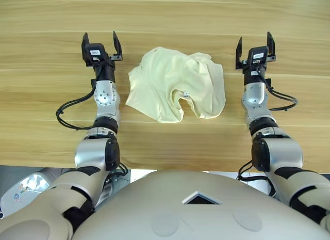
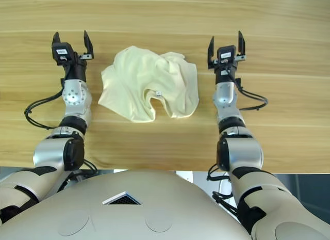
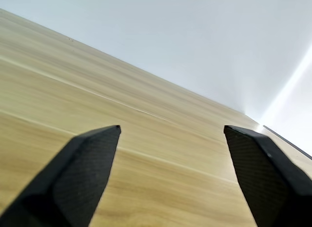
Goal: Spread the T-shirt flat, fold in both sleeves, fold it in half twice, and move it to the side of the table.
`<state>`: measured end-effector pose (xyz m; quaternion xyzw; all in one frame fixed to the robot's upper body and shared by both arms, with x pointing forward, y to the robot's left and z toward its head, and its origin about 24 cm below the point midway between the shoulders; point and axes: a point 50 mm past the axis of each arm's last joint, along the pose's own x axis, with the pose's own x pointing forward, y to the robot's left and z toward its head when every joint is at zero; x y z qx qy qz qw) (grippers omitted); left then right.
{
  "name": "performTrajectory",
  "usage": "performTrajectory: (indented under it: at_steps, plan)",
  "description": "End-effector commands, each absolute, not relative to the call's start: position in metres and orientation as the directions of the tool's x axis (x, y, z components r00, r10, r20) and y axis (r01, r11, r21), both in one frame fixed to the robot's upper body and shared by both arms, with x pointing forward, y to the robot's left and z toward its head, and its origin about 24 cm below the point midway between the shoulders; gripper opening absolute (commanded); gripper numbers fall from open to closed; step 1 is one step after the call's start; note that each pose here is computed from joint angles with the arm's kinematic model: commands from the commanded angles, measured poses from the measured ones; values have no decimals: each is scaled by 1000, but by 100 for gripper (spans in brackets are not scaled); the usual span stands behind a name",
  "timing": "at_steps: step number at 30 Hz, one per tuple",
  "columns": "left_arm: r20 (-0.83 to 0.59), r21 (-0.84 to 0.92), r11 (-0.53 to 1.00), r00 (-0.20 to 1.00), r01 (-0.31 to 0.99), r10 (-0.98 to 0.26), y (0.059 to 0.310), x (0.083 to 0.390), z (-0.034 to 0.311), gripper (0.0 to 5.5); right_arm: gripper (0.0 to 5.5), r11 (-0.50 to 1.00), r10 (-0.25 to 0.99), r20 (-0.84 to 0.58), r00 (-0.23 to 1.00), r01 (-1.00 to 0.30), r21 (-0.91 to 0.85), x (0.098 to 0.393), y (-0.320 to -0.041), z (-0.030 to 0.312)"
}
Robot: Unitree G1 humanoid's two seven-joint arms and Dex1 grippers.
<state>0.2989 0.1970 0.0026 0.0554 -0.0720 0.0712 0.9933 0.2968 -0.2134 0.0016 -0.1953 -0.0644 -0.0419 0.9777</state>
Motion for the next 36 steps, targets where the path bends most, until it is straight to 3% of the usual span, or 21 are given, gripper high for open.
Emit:
performTrajectory:
  at_steps: [1,8,19,36]
  plan:
    - [149,104,985,981,-139,122,196,303,5,447,391,919,-68,142,988,118,-377,300,-216,4]
    - [146,124,989,987,-79,61,190,301,3,447,391,914,-63,146,987,115,-388,298,-216,3]
    - [140,213,971,987,-103,74,190,301,1,447,391,909,-70,148,986,124,-399,296,-218,2]
    - [146,146,988,989,-55,33,182,304,3,447,391,936,-7,139,990,55,-347,296,-212,2]
